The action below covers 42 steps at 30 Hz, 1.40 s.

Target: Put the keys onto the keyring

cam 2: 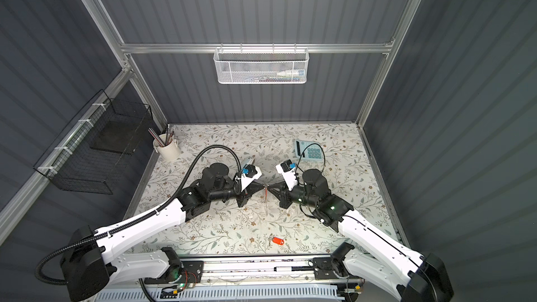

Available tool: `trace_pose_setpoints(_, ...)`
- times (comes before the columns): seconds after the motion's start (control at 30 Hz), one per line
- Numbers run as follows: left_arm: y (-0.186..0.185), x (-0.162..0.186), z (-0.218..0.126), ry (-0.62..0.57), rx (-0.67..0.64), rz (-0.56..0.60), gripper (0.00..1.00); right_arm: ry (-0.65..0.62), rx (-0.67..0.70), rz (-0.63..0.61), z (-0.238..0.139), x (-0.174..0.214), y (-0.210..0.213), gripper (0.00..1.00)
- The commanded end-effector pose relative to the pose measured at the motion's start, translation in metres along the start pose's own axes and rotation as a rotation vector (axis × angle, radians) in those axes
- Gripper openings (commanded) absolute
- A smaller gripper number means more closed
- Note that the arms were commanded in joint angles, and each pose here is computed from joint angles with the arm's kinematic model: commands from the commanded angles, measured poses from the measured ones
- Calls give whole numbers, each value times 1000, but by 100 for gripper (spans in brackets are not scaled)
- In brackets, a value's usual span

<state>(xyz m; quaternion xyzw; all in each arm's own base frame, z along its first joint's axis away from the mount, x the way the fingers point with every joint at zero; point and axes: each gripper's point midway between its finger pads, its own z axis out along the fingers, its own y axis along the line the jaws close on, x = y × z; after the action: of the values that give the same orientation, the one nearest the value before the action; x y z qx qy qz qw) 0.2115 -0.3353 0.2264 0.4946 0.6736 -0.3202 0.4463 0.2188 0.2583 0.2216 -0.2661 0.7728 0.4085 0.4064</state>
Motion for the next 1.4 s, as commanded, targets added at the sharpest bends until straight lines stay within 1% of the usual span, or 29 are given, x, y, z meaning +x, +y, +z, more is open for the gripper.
trace_pose_setpoints(0.0,-4,-25,-5,-68,14,31,0,-24,2,-3,2,-5,0,0)
trace_pose_setpoints(0.47,-5,-26,-5,-66,19,35,0,-27,43,56,3,-5,-8,0)
trace_pose_setpoints(0.67,-5,-29,-7,-81,15,41,0,0,74,113,6,3,-16,0)
trace_pose_setpoints(0.93,-4,-37,-16,-134,-7,58,0,35,105,170,11,12,-24,0)
trace_pose_setpoints(1.0,-5,-38,-17,-139,-6,61,0,47,108,181,13,14,-26,0)
trace_pose_setpoints(1.1,1,-39,-20,-151,-46,66,0,64,109,200,16,18,-27,0)
trace_pose_setpoints(1.37,-1,-46,-26,-192,-49,71,0,126,109,247,23,31,-31,0)
